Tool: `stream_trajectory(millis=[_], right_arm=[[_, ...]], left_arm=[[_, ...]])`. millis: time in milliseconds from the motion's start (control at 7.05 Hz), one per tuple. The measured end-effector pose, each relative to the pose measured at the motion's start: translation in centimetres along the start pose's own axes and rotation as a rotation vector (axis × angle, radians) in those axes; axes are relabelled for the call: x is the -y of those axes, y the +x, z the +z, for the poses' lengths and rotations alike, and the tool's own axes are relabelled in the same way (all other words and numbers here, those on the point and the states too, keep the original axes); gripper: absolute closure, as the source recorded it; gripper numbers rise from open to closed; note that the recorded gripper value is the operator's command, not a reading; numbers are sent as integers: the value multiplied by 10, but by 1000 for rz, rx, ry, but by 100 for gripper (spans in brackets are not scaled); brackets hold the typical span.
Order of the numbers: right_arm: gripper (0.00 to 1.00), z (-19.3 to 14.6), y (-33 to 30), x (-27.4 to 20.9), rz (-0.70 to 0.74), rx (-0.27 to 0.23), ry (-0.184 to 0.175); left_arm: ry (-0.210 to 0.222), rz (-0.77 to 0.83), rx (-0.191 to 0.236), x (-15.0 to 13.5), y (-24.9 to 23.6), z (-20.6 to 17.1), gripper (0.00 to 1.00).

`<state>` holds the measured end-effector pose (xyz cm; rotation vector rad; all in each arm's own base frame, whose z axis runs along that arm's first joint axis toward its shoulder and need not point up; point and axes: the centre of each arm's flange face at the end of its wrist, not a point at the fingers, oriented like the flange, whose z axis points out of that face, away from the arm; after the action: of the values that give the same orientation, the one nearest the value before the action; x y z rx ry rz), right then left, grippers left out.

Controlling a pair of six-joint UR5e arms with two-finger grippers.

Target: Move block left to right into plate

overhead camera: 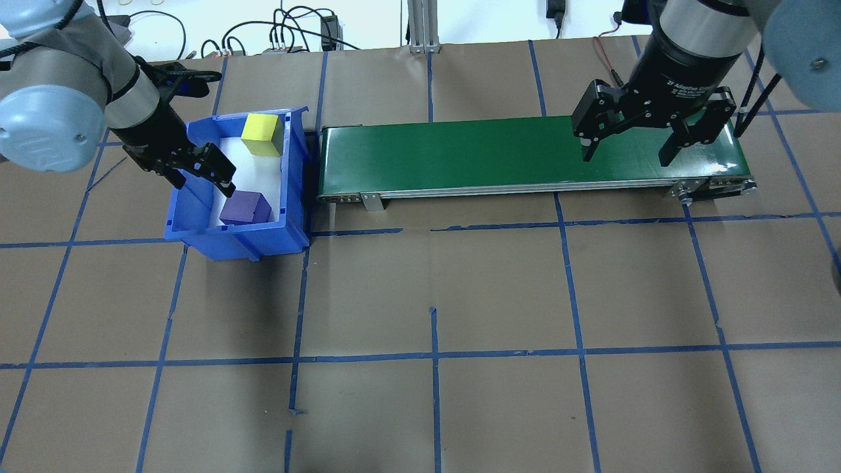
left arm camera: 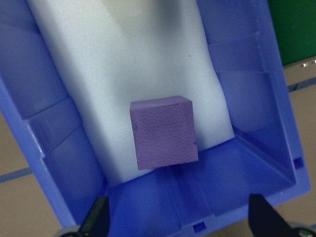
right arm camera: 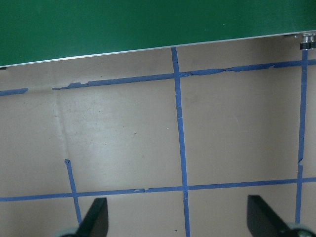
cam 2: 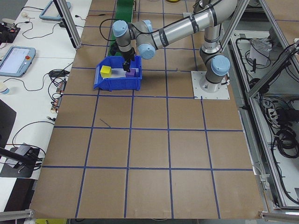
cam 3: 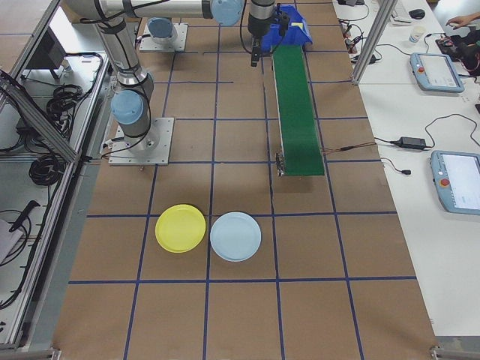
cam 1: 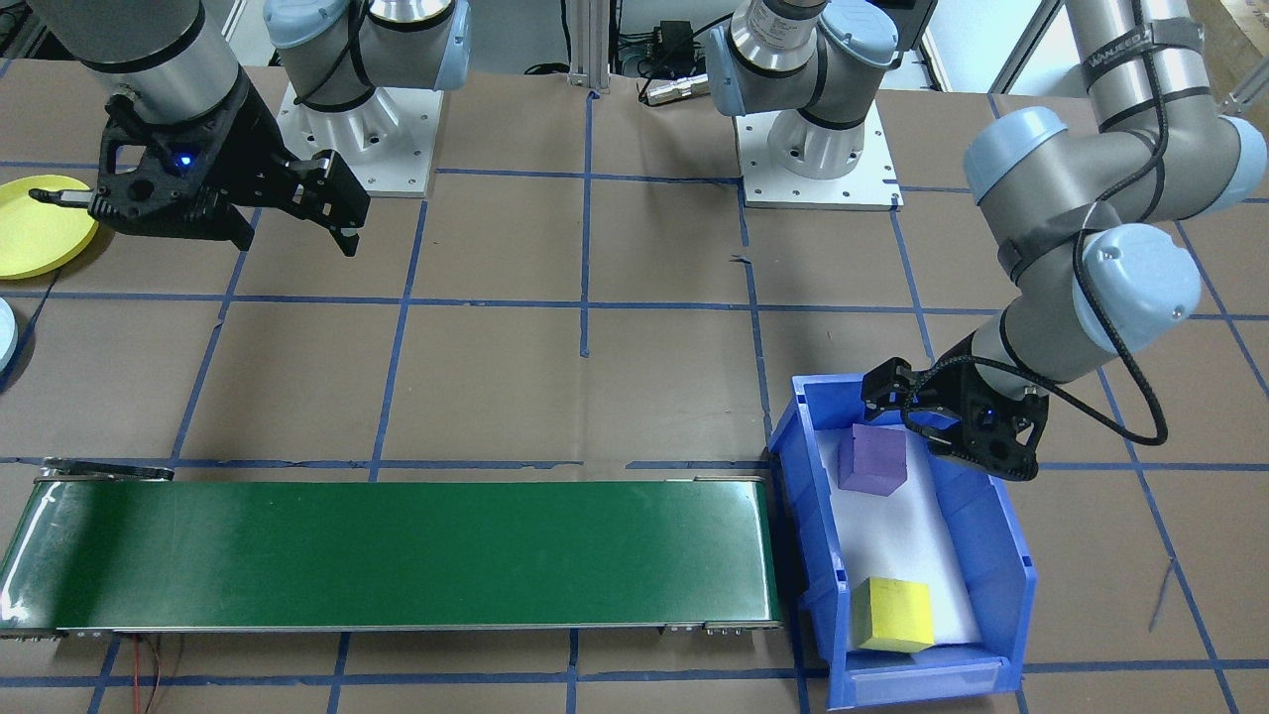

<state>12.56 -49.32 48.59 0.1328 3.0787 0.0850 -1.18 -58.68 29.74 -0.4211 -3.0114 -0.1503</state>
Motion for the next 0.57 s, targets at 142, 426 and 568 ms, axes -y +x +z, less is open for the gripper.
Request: stream_trajectory(millis=[142, 426, 568], right_arm=[[0, 0, 1, 2, 4, 0, 10], [0, -5, 4, -2, 6, -9, 14], [0, -7, 4, -6, 2, -9, 12]], left_arm=[[-12, -1, -5, 6, -5, 15, 1], [-37, -6, -20, 13, -9, 41, 1], [-37, -7, -21, 12, -10, 55, 1]])
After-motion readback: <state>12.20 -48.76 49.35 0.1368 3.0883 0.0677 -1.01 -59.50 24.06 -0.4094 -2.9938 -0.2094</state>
